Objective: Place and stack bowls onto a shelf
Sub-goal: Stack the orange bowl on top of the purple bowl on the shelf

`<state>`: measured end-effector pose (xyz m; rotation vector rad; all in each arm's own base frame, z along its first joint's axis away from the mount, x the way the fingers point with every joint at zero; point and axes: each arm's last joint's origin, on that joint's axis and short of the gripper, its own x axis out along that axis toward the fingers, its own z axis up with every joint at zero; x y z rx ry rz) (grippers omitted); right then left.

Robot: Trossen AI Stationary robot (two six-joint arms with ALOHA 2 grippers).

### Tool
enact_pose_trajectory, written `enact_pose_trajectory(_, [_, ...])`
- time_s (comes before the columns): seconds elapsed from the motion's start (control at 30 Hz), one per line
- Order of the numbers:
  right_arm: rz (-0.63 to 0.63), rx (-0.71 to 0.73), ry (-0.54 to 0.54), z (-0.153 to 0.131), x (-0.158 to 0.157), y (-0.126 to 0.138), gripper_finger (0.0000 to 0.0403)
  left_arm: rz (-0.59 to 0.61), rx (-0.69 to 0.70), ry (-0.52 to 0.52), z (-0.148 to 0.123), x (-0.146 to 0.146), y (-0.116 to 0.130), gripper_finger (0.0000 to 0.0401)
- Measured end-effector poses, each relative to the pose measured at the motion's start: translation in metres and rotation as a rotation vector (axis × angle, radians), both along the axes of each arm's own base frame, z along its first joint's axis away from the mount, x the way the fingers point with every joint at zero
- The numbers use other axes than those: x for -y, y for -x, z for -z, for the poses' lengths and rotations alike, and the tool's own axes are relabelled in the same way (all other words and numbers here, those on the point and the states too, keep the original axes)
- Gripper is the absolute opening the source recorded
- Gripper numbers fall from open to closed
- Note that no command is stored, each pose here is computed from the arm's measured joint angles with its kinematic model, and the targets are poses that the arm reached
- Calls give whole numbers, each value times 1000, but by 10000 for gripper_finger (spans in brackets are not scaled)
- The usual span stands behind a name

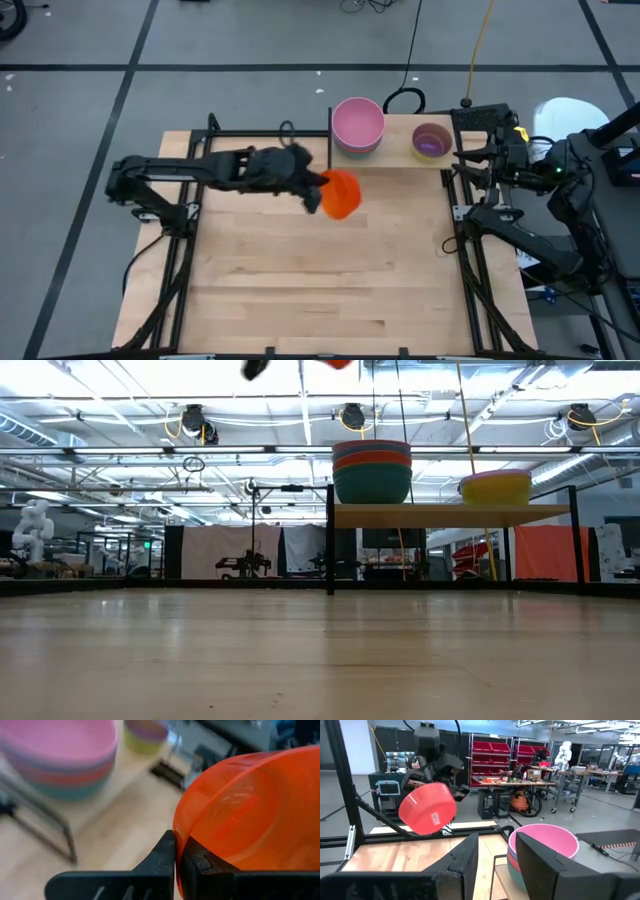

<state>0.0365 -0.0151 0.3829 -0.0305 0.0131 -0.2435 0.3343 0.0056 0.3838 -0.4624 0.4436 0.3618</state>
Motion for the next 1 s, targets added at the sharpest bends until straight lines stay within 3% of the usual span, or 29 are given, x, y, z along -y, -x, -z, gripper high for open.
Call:
enact_pose_trajectory(0.23, [1, -4, -8, 0, 1, -1, 123, -113, 22, -144, 4, -25, -46, 3])
enact_pose_trajectory(0.43, [2, 1, -29, 0, 1, -1, 123, -155, 173, -219, -5, -47, -83, 3])
enact_pose_trajectory(0.8, [2, 2, -35, 0, 1, -1, 123, -33, 320, -305, -42, -83, -121, 3])
enact_pose_trajectory(1.0, [3, 9, -58, 0, 1, -1, 123, -55, 293, -382, -43, -101, -125, 3])
